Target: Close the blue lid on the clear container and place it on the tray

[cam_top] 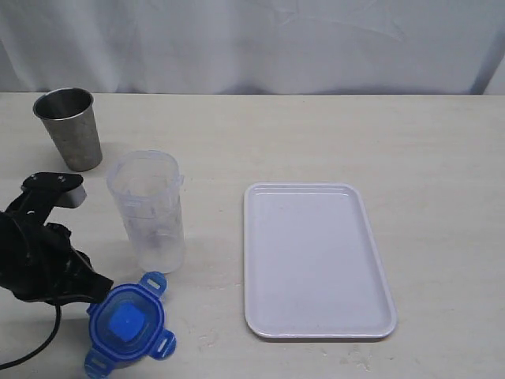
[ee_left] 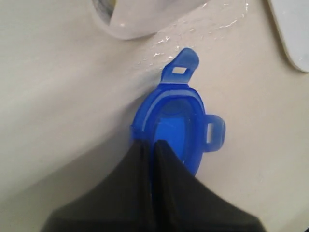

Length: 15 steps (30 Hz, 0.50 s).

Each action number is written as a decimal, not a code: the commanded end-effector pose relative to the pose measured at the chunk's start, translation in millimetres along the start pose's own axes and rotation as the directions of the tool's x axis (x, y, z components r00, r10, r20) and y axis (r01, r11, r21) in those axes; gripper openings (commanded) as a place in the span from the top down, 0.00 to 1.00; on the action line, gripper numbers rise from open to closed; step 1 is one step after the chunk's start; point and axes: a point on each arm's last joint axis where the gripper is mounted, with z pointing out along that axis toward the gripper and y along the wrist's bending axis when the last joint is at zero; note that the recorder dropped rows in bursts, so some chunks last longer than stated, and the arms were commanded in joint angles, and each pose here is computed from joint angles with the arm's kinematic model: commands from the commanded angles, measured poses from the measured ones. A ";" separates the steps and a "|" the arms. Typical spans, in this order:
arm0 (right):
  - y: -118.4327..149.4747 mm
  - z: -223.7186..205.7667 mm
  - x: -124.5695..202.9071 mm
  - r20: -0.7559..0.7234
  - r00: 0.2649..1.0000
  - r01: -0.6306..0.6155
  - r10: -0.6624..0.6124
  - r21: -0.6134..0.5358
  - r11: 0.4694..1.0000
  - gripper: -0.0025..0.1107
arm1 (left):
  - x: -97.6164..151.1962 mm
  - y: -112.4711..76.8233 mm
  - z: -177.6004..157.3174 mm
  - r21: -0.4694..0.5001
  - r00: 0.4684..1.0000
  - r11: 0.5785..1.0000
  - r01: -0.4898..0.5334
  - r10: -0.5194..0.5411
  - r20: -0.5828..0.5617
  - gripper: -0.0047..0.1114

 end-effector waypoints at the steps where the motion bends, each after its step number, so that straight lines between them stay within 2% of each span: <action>1: -0.2 0.0 -0.5 0.013 1.000 0.012 -0.012 0.003 1.000 0.94 | 4.1 -1.7 -16.7 -0.061 1.000 0.998 0.001 0.000 0.008 0.96; 7: -0.2 0.0 -0.5 0.013 1.000 0.012 -0.012 0.003 1.000 0.94 | -3.7 -11.6 -44.7 -0.068 0.998 0.997 -0.033 0.037 0.049 0.96; 15: -0.2 0.0 -0.5 0.013 1.000 0.012 -0.012 0.003 1.000 0.94 | -17.1 -14.6 -75.6 -0.148 0.998 0.988 -0.034 0.041 0.040 0.96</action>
